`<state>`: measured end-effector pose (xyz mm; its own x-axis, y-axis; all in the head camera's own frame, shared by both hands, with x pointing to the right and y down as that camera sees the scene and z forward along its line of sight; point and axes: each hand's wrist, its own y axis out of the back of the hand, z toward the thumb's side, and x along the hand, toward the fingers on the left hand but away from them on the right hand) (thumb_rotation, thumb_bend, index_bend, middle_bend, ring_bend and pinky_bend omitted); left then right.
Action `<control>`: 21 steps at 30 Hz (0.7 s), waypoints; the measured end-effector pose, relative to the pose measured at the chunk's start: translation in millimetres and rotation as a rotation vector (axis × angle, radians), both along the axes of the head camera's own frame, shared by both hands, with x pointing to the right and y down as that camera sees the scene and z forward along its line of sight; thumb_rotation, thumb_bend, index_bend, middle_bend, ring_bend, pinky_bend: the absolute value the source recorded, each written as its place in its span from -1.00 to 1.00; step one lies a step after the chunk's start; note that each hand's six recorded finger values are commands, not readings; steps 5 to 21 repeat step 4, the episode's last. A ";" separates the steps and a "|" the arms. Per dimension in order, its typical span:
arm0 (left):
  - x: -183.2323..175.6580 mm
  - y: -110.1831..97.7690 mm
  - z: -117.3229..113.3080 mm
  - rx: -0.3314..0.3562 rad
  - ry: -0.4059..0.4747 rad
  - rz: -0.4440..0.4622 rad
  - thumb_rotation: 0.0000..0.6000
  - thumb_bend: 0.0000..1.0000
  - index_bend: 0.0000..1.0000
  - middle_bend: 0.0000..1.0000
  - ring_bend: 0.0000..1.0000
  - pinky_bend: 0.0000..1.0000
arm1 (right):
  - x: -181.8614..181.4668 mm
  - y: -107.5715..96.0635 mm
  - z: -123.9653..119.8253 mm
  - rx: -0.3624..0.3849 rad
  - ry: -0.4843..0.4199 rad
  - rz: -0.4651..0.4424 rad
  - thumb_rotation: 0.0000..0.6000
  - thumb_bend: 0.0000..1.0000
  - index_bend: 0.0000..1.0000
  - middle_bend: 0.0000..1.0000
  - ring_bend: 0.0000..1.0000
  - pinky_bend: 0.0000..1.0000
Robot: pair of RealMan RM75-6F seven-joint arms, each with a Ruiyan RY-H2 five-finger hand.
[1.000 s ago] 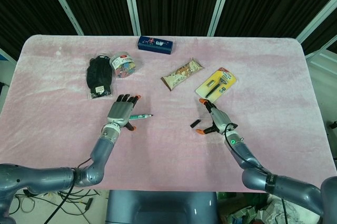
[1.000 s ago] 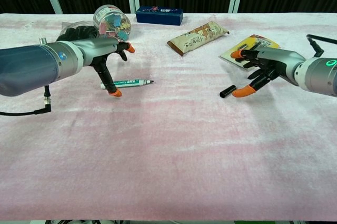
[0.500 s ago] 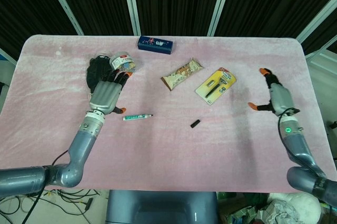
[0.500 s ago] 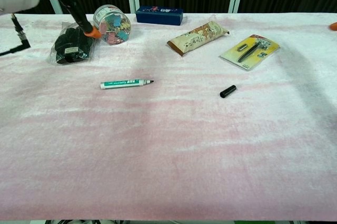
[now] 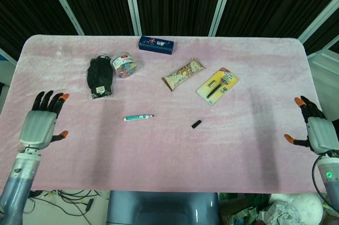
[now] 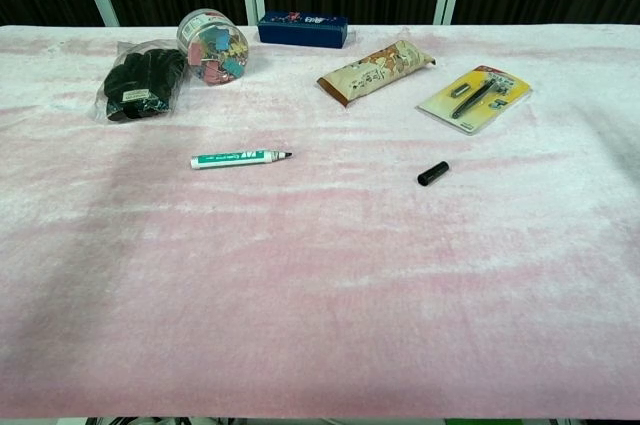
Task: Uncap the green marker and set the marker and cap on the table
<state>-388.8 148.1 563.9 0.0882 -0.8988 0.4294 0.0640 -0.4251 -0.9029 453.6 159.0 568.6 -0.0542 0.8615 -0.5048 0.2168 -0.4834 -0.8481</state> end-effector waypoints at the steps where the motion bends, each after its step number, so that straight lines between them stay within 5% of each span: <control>1: -12.9 10.9 -1.3 -0.007 0.002 -0.028 1.00 -0.87 -0.77 -0.77 -1.00 -1.00 | 0.5 7.7 -2.8 0.010 0.010 -0.002 1.00 -0.79 -1.00 -1.00 -0.96 -0.71; 4: -41.1 34.0 -5.9 -0.002 0.011 -0.085 1.00 -0.87 -0.77 -0.77 -1.00 -1.00 | -1.4 37.4 -10.4 0.033 0.040 -0.019 1.00 -0.78 -1.00 -1.00 -0.96 -0.71; 21: -41.1 34.0 -5.9 -0.002 0.011 -0.085 1.00 -0.87 -0.77 -0.77 -1.00 -1.00 | -1.4 37.4 -10.4 0.033 0.040 -0.019 1.00 -0.78 -1.00 -1.00 -0.96 -0.71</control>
